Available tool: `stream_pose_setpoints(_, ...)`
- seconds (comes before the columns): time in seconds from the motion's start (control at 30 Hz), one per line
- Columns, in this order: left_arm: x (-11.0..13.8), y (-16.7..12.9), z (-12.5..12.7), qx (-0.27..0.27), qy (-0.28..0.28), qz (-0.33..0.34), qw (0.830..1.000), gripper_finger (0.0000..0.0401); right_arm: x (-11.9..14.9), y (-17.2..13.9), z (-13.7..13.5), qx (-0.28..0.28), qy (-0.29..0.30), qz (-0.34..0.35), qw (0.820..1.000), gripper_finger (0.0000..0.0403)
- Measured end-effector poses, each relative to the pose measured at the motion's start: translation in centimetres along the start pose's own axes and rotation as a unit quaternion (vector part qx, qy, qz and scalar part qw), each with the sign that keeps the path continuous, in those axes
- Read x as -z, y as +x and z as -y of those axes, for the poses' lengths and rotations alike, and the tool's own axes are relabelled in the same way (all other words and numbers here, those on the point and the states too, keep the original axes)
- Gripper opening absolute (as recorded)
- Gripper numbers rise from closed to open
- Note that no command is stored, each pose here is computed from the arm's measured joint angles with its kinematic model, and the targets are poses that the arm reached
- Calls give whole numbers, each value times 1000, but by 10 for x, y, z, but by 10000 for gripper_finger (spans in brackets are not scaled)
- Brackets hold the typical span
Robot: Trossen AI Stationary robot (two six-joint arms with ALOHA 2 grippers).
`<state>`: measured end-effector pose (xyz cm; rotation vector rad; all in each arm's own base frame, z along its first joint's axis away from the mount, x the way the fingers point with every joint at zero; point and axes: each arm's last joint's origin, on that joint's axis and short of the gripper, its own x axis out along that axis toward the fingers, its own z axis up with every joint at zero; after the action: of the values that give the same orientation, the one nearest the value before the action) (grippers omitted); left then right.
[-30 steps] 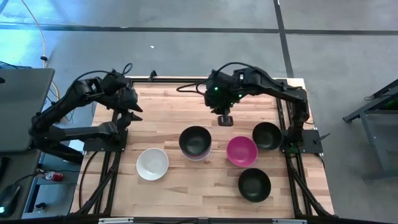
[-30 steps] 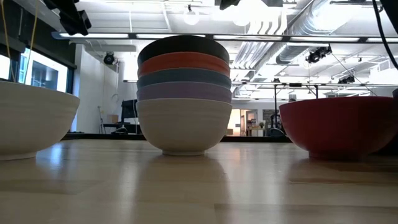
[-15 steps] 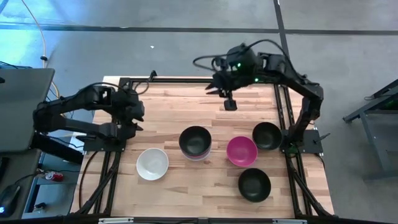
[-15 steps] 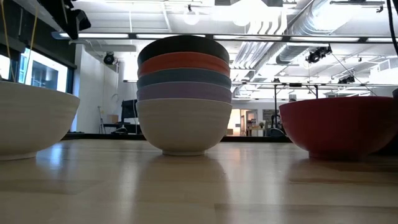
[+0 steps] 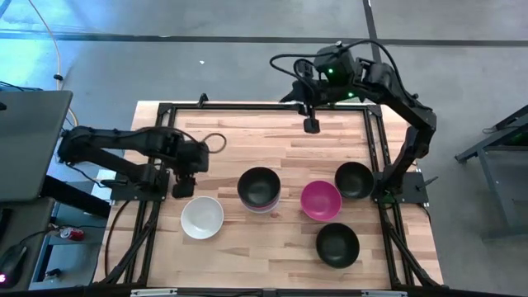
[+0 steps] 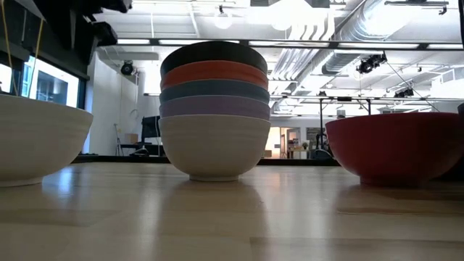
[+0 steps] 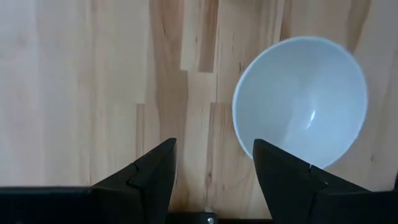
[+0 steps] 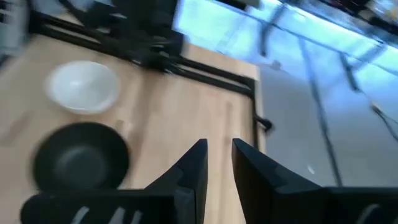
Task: Nest bowls inside each other
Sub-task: Stack the white bowl on top of the top left black bowl
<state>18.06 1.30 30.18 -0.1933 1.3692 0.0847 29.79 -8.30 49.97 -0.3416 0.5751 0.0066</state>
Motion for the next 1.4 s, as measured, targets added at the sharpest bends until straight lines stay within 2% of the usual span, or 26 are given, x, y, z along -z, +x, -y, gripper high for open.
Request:
stream_pose_setpoints(0.1,-8,13,7,-3,12,-28,1000,200,2,-1,4,22,29,-12,999,66)
stream_pose_setpoints(0.23,-7,42,13,-1,23,-48,999,200,4,-3,7,25,37,-11,999,66)
stream_pose_setpoints(0.37,1,71,16,13,20,-54,998,200,1,-7,7,17,23,9,1000,66)
stream_pose_setpoints(0.5,9,87,16,14,7,-64,998,200,-7,-10,7,-10,-10,66,998,66)
stream_pose_setpoints(0.7,7,93,17,20,-1,-41,999,200,-16,-14,9,-7,-34,123,992,66)
stream_pose_setpoints(0.9,7,104,18,45,-6,-21,999,200,-16,-14,9,-6,-50,121,991,66)
stream_pose_setpoints(1.4,4,106,18,38,-27,1,999,200,-17,-14,10,0,-60,129,990,66)
